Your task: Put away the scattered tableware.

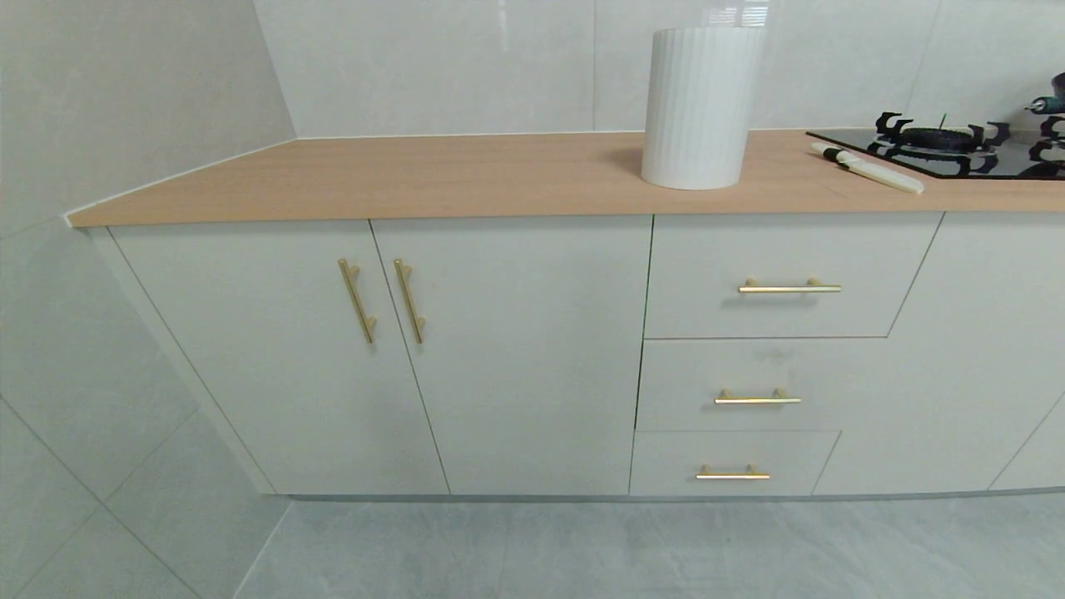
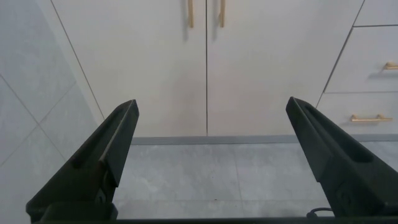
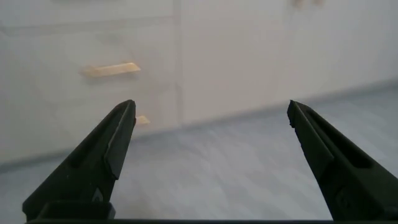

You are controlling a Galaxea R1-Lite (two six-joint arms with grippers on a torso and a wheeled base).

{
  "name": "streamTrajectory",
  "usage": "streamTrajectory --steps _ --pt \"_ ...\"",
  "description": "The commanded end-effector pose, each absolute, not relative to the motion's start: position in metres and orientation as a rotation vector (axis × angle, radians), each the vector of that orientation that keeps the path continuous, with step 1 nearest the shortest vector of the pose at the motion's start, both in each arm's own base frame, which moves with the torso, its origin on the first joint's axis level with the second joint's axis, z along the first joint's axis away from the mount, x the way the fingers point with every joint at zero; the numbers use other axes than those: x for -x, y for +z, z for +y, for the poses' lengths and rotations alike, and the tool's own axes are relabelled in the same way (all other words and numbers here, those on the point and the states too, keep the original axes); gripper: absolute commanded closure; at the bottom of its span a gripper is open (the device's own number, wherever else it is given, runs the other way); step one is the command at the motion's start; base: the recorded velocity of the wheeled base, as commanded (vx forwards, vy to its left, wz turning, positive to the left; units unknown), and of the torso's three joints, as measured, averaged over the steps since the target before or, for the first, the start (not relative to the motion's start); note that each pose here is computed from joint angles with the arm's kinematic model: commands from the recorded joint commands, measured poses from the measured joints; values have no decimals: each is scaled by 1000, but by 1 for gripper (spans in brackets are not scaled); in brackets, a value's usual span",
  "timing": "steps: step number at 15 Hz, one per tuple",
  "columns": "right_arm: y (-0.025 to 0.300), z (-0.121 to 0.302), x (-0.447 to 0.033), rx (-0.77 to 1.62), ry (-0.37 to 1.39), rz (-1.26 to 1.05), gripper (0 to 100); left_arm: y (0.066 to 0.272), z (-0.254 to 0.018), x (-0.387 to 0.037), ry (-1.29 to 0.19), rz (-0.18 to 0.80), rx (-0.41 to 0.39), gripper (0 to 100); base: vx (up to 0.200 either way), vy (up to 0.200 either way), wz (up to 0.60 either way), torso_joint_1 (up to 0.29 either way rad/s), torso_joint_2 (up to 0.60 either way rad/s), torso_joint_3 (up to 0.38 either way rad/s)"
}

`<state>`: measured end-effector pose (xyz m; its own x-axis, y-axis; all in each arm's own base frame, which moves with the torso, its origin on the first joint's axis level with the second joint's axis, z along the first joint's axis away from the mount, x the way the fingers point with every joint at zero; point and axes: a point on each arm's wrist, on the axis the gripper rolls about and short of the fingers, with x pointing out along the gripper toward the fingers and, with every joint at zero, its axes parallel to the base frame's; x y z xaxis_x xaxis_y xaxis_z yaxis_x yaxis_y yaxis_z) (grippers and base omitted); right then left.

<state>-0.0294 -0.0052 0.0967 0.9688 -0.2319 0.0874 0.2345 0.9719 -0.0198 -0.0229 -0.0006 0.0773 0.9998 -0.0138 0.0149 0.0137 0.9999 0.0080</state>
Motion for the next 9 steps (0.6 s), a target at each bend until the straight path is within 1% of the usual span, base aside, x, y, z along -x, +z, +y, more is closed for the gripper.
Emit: streamTrajectory --steps 1,3,4,9 --pt "81 -2 23 39 -108 -48 0 77 -1 23 -14 -14 -8 0 0 0 0 0 0 0" --pt "79 -1 23 45 -36 -34 0 77 -1 23 -14 -14 -8 0 0 0 0 0 0 0" --pt "74 1 23 32 42 16 0 77 -1 23 -14 -15 -9 0 0 0 0 0 0 0" --pt "75 1 23 12 38 1 0 77 -1 23 -14 -15 -8 0 0 0 0 0 0 0"
